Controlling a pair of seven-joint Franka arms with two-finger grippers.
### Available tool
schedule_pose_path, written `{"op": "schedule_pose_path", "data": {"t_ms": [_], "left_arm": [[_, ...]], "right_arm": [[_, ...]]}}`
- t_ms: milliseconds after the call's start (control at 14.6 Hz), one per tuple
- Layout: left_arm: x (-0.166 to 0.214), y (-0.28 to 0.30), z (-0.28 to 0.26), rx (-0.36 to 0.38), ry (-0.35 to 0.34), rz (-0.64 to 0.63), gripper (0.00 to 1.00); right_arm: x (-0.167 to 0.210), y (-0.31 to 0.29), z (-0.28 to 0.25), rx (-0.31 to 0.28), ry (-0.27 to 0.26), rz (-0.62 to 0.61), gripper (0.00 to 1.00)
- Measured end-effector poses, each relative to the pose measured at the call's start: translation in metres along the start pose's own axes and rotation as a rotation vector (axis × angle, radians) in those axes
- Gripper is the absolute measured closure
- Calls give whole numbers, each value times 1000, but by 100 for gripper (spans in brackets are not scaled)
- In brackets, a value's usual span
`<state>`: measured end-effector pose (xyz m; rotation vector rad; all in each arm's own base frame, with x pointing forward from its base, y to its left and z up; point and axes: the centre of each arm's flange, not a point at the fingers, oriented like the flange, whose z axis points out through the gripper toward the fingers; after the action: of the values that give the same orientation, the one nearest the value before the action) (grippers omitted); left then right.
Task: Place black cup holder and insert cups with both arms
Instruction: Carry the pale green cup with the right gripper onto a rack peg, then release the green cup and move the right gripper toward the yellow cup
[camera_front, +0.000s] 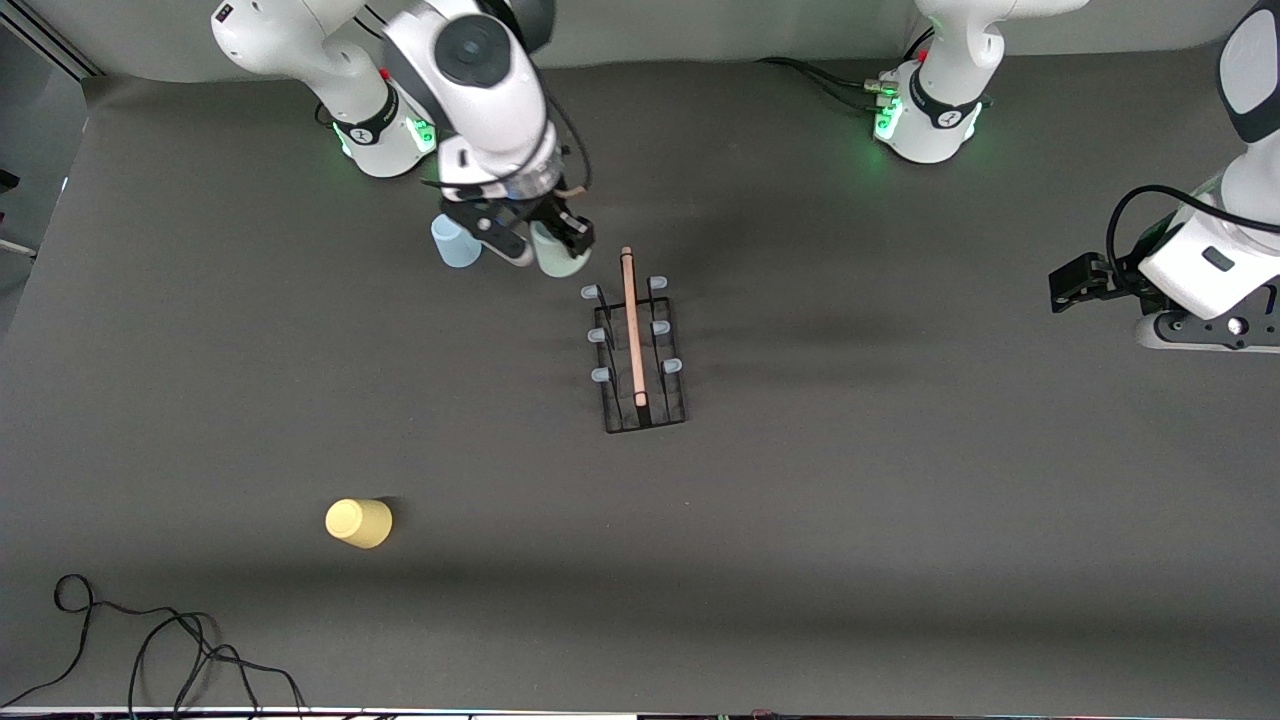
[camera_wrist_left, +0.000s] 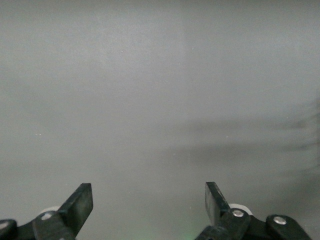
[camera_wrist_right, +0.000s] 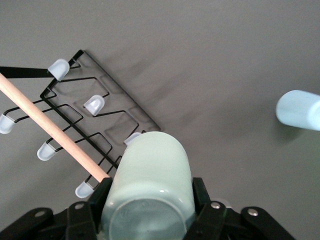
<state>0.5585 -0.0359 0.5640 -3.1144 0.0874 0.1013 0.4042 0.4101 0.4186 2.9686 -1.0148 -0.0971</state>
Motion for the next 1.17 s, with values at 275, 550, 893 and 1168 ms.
{"op": "schedule_pose_path", "data": {"t_ms": [275, 550, 893, 1168], "left_arm": [[0, 0, 0, 0, 0, 0, 0], [0, 0, 0, 0, 0, 0, 0], [0, 0, 1, 0, -2, 0, 0], [0, 0, 1, 0, -3, 0, 0]], "right_arm": [[2, -16, 48, -22, 3, 7, 31], [-5, -22, 86, -7, 11, 13, 31], [-2, -21, 122, 12, 21, 30, 31], [10, -26, 100, 30, 25, 50, 0]]}}
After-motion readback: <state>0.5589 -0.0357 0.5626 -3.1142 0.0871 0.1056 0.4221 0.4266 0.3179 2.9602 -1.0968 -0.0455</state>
